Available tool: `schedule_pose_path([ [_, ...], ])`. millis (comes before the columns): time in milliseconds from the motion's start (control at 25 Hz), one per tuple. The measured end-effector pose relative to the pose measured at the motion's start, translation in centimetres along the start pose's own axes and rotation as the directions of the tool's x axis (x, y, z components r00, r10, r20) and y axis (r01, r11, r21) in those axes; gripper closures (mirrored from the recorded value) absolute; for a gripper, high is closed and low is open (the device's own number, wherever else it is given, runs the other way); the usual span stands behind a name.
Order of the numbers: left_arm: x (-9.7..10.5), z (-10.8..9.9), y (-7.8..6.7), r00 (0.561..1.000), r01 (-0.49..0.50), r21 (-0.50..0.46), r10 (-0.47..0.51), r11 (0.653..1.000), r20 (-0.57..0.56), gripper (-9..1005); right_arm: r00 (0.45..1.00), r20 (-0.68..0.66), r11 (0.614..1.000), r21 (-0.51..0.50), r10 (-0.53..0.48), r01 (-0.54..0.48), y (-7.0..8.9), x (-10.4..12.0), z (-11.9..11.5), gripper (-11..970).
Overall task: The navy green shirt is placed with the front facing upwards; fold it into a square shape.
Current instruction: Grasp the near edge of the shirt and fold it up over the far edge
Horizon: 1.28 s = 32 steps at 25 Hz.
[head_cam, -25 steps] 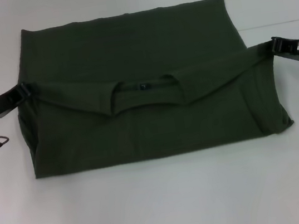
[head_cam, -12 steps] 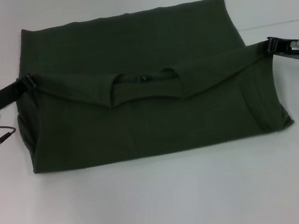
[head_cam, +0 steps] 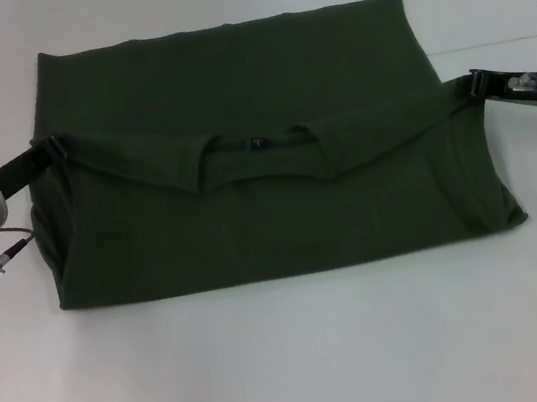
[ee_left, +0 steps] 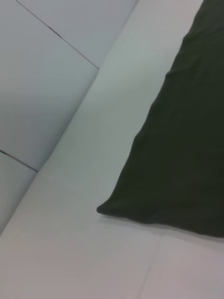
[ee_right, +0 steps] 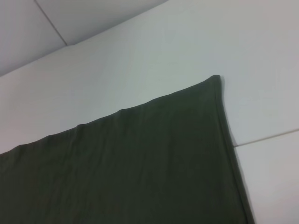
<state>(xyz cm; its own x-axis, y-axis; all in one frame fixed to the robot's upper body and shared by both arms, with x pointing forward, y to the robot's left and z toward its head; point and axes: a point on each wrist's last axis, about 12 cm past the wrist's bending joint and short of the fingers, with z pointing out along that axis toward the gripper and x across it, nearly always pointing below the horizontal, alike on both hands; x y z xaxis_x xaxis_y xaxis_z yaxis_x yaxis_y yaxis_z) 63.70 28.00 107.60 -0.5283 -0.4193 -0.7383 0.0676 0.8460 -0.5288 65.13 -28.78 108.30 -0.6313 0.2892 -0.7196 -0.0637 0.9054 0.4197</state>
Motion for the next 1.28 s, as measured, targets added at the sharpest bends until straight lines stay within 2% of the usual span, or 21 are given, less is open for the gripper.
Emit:
schedule_pose_path([
  [240,0.4,0.0,0.0,0.998,0.048,0.018,-0.048,0.999,0.044,952,1.000,0.005,1.000,0.000,0.002,-0.002,0.1,-0.1,0.1,782],
  [400,0.4,-0.2,0.7,0.993,0.089,-0.012,-0.088,0.996,0.073,931,1.000,0.011,1.000,-0.008,0.015,-0.015,0.0,0.0,-0.1,778],
  [600,0.6,-0.5,1.4,0.992,0.100,-0.038,-0.097,0.994,0.085,739,0.998,0.029,0.999,-0.010,0.054,-0.054,-1.1,-0.1,-0.7,568],
  [840,0.8,-0.9,2.0,0.991,0.104,-0.051,-0.099,0.993,0.087,516,0.994,0.046,0.994,-0.058,0.097,-0.095,-2.0,0.3,-1.8,313],
  [1000,0.8,-0.8,1.9,0.993,0.096,-0.049,-0.092,0.994,0.079,431,0.993,0.059,0.991,-0.083,0.107,-0.102,-2.4,0.7,-2.2,199],
  [1160,0.9,-0.3,0.9,0.998,0.044,-0.021,-0.043,0.999,0.040,347,0.993,0.051,0.991,-0.087,0.109,-0.104,-2.6,1.2,-2.3,85],
  [1280,0.9,-0.1,0.5,1.000,0.017,-0.009,-0.017,1.000,0.024,283,0.993,0.045,0.990,-0.088,0.111,-0.106,-2.7,1.4,-2.4,55],
])
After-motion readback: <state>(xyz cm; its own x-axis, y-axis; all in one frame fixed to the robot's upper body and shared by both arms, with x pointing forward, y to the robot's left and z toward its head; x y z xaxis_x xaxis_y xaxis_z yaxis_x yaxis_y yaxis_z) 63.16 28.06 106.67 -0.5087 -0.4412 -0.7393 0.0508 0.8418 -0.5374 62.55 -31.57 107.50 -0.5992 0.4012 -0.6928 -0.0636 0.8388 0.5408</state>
